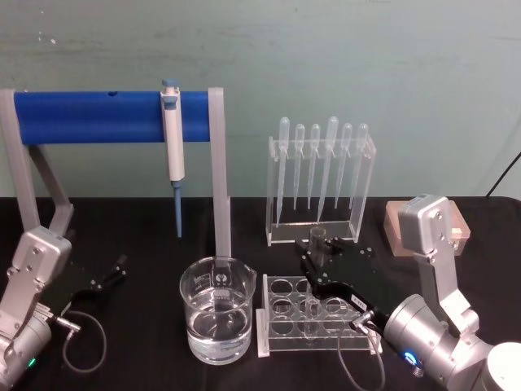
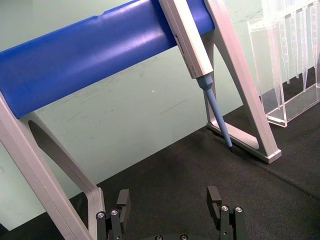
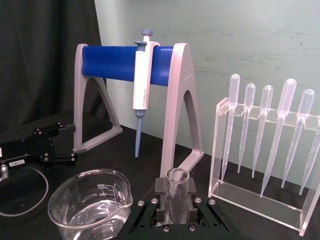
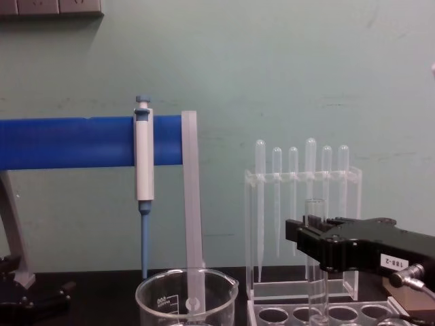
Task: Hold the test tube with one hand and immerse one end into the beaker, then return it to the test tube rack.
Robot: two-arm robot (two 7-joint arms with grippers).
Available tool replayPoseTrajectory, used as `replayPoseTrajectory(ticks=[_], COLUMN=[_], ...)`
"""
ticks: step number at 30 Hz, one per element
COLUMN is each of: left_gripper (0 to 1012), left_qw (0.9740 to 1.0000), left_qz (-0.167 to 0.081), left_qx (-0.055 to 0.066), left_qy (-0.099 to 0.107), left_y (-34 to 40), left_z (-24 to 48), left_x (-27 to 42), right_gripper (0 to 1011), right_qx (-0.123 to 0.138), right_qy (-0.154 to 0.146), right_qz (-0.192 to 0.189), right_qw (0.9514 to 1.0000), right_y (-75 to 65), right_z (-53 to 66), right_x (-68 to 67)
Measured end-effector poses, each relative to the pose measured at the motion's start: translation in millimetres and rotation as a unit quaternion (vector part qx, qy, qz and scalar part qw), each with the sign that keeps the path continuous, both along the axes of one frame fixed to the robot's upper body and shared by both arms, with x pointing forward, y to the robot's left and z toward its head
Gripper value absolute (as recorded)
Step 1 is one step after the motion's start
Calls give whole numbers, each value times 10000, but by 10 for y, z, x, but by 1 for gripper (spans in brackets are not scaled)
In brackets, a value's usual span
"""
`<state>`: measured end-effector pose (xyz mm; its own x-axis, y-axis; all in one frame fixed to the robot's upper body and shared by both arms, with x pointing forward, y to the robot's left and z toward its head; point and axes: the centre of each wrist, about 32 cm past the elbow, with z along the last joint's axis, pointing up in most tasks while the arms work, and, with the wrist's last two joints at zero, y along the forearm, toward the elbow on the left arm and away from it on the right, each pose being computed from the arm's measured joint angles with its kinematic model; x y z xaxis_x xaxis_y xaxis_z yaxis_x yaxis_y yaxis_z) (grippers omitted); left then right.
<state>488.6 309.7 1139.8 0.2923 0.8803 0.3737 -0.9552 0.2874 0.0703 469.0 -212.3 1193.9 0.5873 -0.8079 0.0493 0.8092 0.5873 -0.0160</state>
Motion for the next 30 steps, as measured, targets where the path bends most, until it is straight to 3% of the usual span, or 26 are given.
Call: replayPoseTrajectory(ticks=[6, 21, 27, 30], left_gripper=[1000, 1000, 1000, 1000], left_qw=[10000, 10000, 10000, 10000], left_qz=[0, 0, 0, 0], left_qx=[0, 0, 0, 0], left_qy=[0, 0, 0, 0], left_y=[0, 0, 0, 0], left_z=[0, 0, 0, 0], left_x=[0, 0, 0, 0], right_gripper=[233, 712, 912, 958], right_qx=[-34, -236, -375, -371], right_qy=[22, -20, -161, -242], right_qz=[3, 35, -47, -102], right_qw=[10000, 9997, 9992, 9990], right_y=[5, 20, 13, 4], right_z=[-3, 12, 89, 132], right_x=[1, 5, -32, -62])
